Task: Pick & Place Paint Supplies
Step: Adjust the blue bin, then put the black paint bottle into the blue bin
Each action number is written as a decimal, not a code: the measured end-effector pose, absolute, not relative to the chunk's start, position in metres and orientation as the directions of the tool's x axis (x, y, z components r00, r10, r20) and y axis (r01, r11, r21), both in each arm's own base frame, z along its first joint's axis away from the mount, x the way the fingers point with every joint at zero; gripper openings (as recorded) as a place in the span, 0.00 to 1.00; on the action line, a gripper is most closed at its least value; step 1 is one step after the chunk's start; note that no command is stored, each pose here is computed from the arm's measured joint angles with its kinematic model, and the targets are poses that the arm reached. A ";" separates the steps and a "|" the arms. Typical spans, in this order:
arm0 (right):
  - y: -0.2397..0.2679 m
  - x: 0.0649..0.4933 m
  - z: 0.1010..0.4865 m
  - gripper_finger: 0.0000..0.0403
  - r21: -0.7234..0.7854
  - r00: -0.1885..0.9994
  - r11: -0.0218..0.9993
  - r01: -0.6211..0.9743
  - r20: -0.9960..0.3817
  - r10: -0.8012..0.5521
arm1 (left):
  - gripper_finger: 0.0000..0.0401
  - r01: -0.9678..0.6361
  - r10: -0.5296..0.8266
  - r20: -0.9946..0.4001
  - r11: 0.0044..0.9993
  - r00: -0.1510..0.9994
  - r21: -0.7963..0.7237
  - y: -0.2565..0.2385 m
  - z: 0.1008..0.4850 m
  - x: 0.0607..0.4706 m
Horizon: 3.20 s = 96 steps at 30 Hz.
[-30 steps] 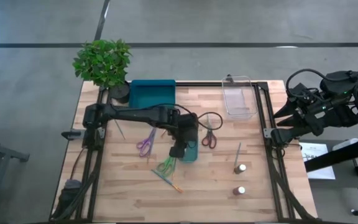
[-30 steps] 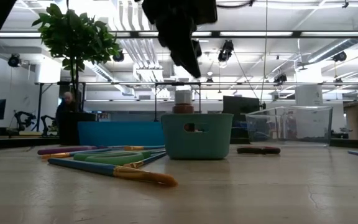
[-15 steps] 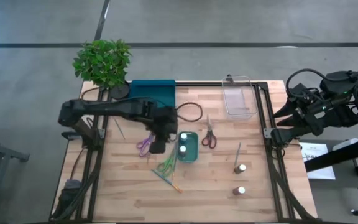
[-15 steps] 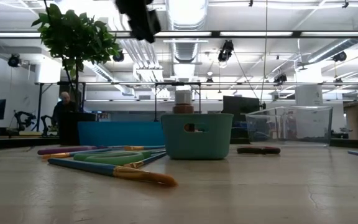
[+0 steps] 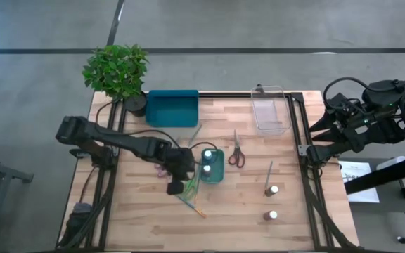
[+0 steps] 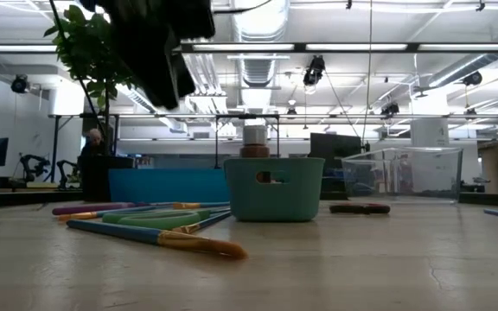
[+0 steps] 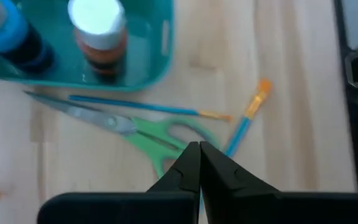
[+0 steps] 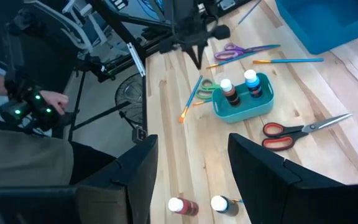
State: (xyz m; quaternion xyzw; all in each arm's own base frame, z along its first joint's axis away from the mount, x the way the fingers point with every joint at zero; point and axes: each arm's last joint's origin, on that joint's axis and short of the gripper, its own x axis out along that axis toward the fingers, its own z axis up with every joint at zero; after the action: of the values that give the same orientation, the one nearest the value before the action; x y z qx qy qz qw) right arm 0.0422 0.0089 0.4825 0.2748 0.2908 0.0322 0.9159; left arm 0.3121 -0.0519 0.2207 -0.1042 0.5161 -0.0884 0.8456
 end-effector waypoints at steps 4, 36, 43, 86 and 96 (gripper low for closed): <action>0.009 0.042 0.482 0.48 0.520 0.831 0.847 0.108 -0.516 0.210 | 0.01 0.031 -0.245 -0.821 0.963 0.516 -0.268 -0.049 0.206 0.314; 0.009 0.045 0.482 0.48 0.533 0.830 0.834 0.142 -0.523 0.193 | 0.01 -0.007 -0.219 -0.817 0.965 0.534 -0.263 -0.048 0.157 0.340; 0.009 0.045 0.482 0.48 0.534 0.830 0.834 0.142 -0.523 0.194 | 0.01 -0.012 -0.225 -0.827 0.963 0.515 -0.269 -0.048 0.156 0.338; 0.059 0.168 0.411 0.48 0.555 0.364 0.766 0.325 -0.821 0.440 | 0.27 0.215 -0.245 -0.121 0.951 0.962 -0.223 -0.030 0.372 0.165; 0.098 0.182 0.371 0.48 0.538 0.267 0.701 0.468 -0.843 0.468 | 0.35 0.223 -0.244 -0.150 0.964 0.958 -0.143 -0.028 0.372 0.148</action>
State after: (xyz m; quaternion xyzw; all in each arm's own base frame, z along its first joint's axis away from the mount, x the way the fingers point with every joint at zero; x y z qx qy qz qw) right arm 0.1824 0.0983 0.3711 0.3865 0.6053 -0.0001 0.6958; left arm 0.1480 -0.0275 0.3720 -0.0625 0.0833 -0.1183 0.9875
